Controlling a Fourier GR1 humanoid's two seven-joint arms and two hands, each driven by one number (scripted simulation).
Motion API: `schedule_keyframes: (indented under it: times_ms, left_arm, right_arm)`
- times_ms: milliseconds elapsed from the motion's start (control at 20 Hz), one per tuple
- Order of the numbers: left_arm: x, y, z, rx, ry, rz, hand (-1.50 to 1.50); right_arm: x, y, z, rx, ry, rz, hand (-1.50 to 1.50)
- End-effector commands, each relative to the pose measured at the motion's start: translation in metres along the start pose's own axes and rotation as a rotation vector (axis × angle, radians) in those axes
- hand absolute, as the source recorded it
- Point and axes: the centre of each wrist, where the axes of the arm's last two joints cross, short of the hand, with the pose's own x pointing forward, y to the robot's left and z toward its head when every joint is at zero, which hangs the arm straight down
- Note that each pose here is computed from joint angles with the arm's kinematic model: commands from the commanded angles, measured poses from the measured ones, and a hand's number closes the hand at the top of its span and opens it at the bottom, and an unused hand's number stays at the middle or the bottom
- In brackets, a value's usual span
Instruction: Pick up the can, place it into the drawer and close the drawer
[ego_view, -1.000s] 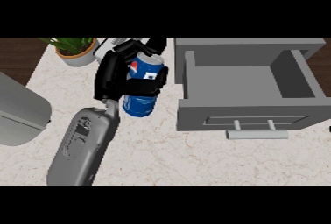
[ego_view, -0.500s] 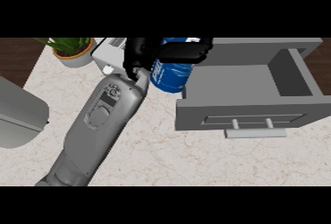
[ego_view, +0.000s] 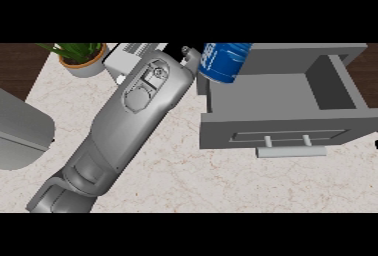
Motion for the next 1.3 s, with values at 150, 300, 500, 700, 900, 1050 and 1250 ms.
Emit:
schedule_keyframes:
  times_ms: [150,300,500,700,900,1050,1250]
  left_arm:
    - [0.01,-0.023,-0.016,0.024,0.021,-0.05,1.5]
    - [0.005,-0.025,-0.019,0.0,0.004,-0.06,1.5]
    - [0.01,-0.032,-0.026,0.007,0.025,-0.075,1.5]
    - [-0.001,-0.031,-0.029,0.014,0.028,-0.119,1.5]
    - [-0.001,-0.035,-0.029,0.04,0.08,-0.112,1.5]
    - [-0.006,-0.039,-0.027,0.035,0.053,-0.152,1.5]
    - [-0.026,-0.033,-0.025,0.072,0.03,-0.163,1.5]
  right_arm:
    - [0.006,-0.009,-0.004,0.002,0.013,-0.004,-1.5]
    - [-0.005,-0.019,-0.005,0.016,-0.003,0.007,-1.5]
    - [-0.014,0.007,-0.017,0.024,-0.005,-0.01,-1.5]
    - [0.005,-0.01,-0.021,0.044,-0.012,0.019,-1.5]
    - [-0.012,0.002,-0.009,0.059,0.0,-0.012,-1.5]
    - [0.002,0.01,-0.029,0.047,-0.013,-0.001,-1.5]
    - [-0.011,0.005,-0.026,0.033,-0.026,-0.013,-1.5]
